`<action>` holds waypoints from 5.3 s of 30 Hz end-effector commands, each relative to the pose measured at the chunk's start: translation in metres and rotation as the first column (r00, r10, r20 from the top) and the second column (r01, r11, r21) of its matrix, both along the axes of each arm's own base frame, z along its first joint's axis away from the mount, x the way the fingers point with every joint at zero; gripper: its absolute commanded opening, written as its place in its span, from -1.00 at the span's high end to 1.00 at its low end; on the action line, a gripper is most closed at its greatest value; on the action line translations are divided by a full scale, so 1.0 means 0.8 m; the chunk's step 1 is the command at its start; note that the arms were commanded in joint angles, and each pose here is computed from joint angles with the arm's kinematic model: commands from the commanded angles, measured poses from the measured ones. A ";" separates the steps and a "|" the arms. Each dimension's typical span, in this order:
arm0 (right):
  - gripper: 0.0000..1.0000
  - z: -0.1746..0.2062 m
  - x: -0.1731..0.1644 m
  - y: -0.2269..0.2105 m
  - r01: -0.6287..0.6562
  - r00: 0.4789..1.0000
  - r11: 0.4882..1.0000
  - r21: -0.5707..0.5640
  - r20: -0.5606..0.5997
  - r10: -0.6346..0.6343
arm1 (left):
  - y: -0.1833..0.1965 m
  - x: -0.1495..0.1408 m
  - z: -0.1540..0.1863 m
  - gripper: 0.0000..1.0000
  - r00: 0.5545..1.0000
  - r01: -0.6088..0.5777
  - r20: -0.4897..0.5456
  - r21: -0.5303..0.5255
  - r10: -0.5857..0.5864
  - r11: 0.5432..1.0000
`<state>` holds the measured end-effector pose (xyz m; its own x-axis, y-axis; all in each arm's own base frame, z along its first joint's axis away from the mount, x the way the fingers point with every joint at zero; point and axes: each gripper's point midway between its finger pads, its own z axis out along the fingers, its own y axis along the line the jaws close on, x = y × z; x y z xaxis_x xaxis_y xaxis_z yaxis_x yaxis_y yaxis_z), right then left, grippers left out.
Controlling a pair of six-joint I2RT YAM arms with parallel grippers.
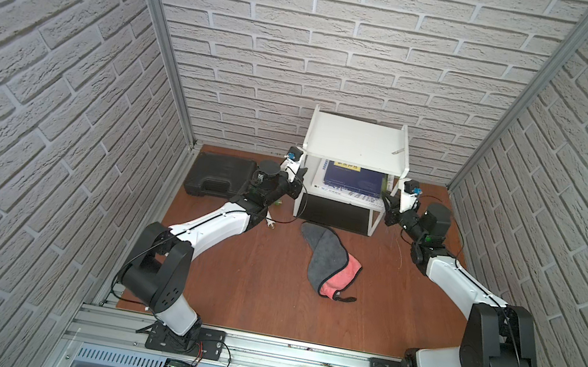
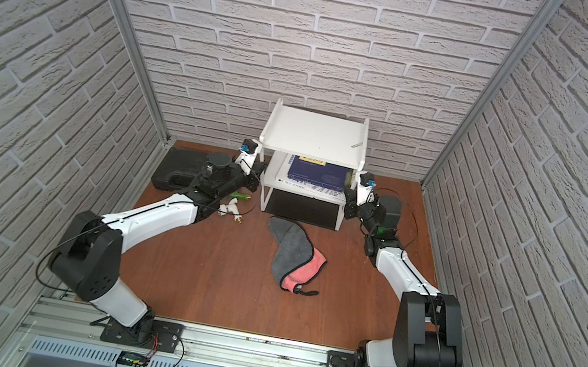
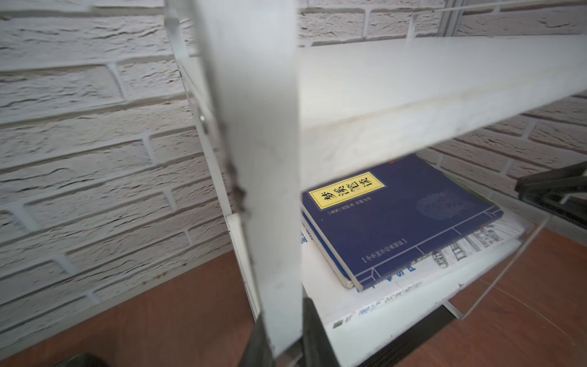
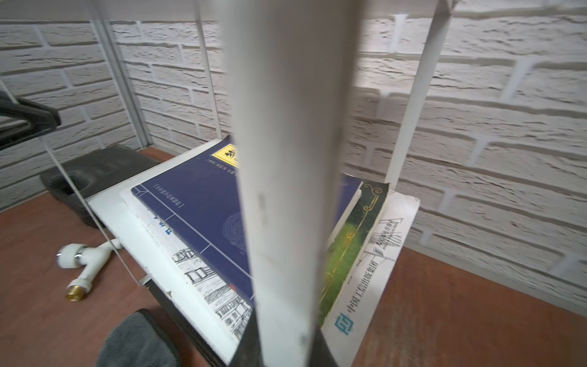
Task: Wipe the bookshelf clean with a cloth
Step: Move the shelf to the center of the board, then pick up the cleaning item at the center of the board, then wipe the dust from the shelf.
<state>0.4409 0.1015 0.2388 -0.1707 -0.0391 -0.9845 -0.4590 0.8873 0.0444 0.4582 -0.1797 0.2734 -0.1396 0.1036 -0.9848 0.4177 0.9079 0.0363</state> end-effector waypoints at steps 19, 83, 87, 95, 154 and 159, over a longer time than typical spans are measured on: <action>-1.00 -0.114 -0.176 0.022 0.189 0.775 0.982 0.010 -0.615 -0.143 | 0.090 -0.080 -0.012 -0.96 0.984 -0.180 0.003 -0.016 0.180 0.983; 0.95 -0.245 0.060 0.180 0.094 0.939 0.007 -0.996 0.091 0.331 | 0.040 -0.006 0.004 0.53 0.990 -0.033 -0.143 -0.146 0.012 0.989; 0.95 -0.263 0.060 0.141 0.072 0.960 -0.088 -0.994 0.045 0.276 | 0.047 -0.006 -0.011 0.93 0.985 -0.047 -0.167 -0.073 0.035 0.996; 0.95 -0.274 0.054 0.278 -0.009 0.909 -0.005 -1.000 -0.011 0.417 | 0.049 -0.016 -0.025 1.00 0.981 -0.026 -0.195 -0.003 0.025 1.000; 0.95 -0.184 0.090 0.039 0.275 0.645 0.808 0.522 -0.723 0.248 | 0.036 -0.020 -0.063 1.00 0.950 0.058 -0.300 -0.112 -0.089 0.992; 0.94 -0.225 0.086 0.092 0.238 0.521 0.764 0.599 -0.743 0.420 | 0.025 -0.020 -0.068 1.00 0.946 0.065 -0.310 -0.101 -0.093 0.993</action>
<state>0.5355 0.1435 0.0658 -0.8233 0.4646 -0.3261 0.0027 0.5777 0.8162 0.4426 -0.1564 0.2564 -0.3568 -0.0328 -0.9336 0.4831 0.8489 -0.2145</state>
